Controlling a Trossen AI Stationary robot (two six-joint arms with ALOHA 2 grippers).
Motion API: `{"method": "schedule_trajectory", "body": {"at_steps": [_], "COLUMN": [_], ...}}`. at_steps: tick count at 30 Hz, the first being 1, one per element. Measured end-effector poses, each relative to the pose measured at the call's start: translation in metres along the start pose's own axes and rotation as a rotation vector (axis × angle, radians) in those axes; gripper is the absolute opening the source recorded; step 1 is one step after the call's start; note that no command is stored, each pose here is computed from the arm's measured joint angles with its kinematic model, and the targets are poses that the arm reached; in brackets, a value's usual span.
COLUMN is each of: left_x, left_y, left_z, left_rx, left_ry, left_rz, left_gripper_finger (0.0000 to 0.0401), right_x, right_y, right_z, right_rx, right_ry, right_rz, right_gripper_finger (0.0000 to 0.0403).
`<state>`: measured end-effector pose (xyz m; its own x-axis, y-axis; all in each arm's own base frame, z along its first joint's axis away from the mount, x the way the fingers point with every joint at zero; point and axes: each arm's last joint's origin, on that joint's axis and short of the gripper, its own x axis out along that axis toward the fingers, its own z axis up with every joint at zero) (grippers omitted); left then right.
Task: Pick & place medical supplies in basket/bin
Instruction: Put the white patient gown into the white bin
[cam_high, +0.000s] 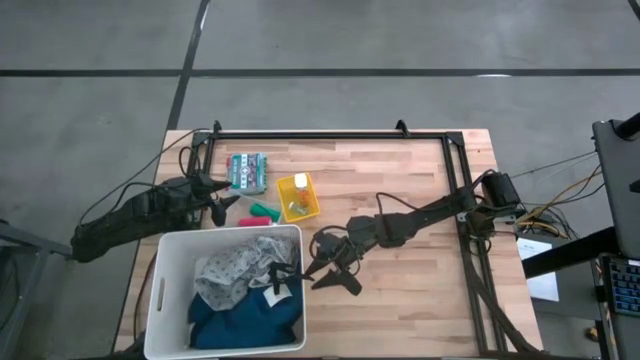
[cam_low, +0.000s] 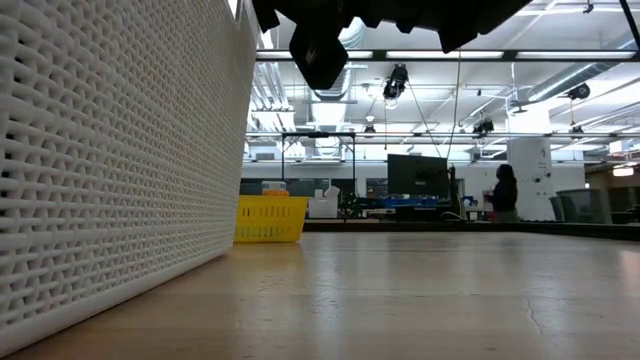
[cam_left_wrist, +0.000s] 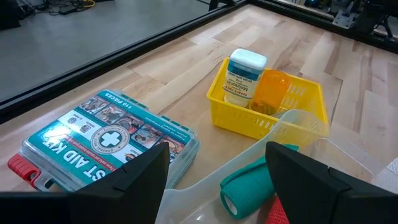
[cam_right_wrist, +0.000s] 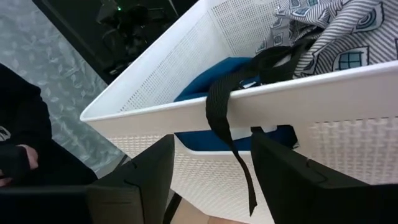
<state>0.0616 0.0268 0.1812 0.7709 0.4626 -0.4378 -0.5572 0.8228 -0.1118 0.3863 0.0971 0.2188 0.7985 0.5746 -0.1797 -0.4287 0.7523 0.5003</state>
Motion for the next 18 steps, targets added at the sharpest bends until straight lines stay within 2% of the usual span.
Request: {"method": "schedule_trajectory", "body": {"at_steps": [18], "left_x": [0.0000], "left_y": [0.0000], "left_z": [0.0000], "left_rx": [0.000], "left_ry": [0.000], "left_rz": [0.000], "left_gripper_finger": [0.0271], "right_x": [-0.0006], "right_y": [-0.0011], "right_z": [0.0014], "right_rx": [-0.003], "right_ry": [-0.011], "right_rz": [-0.005], "right_gripper_finger": [0.0083]}}
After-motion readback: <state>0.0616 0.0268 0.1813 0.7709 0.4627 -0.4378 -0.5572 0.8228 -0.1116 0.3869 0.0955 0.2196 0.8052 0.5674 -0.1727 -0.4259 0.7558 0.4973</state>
